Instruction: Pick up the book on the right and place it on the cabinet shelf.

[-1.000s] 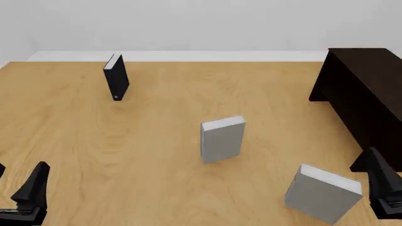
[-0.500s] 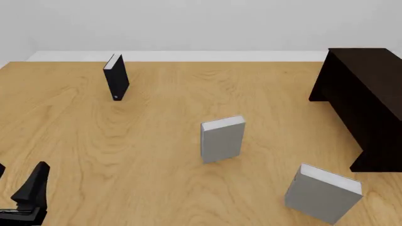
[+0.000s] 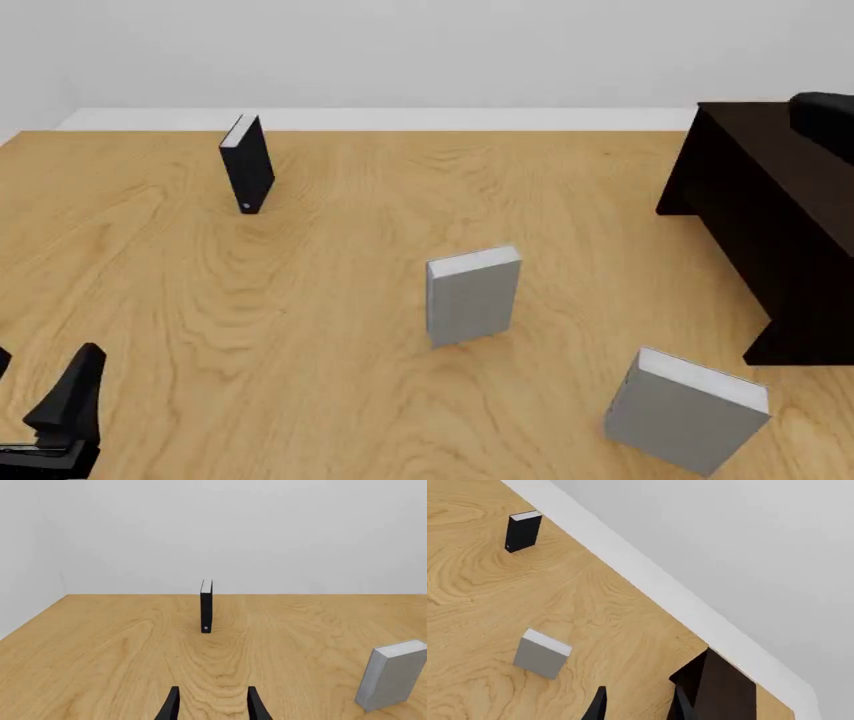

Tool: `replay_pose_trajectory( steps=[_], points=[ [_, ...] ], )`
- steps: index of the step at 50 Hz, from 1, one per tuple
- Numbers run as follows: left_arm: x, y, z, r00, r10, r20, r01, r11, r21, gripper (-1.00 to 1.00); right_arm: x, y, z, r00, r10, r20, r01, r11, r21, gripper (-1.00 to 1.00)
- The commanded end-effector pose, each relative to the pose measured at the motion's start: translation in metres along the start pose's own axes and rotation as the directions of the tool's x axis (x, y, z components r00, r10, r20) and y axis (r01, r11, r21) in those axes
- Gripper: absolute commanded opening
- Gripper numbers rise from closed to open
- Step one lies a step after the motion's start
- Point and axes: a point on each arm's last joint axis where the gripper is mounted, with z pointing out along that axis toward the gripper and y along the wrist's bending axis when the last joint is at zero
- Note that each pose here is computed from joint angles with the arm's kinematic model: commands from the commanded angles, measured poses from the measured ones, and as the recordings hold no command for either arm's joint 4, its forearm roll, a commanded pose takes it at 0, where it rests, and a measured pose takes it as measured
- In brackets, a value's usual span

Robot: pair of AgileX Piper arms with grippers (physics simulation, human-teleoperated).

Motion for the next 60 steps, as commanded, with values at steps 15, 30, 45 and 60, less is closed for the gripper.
replay_pose_trajectory(
  steps=[15,30,45,60],
  points=[
    [0.000,0.000,0.000,1.000,0.000,0.000,0.000,1.000,0.000,1.00,-0.032,-0.004,0.033,0.962,-0.231,-0.143,0.194,0.953,-0.234,1.00],
    [0.000,0.000,0.000,1.000,0.000,0.000,0.000,1.000,0.000,1.00,-0.042,0.003,0.046,0.938,-0.308,-0.161,0.238,0.907,-0.346,1.00],
    [0.000,0.000,0.000,1.000,0.000,0.000,0.000,1.000,0.000,1.00,-0.039,0.020,0.070,0.907,-0.387,-0.166,0.279,0.847,-0.452,1.00],
    [0.000,0.000,0.000,1.000,0.000,0.000,0.000,1.000,0.000,1.00,-0.027,0.047,0.096,0.876,-0.445,-0.189,0.276,0.781,-0.561,1.00]
  ],
)
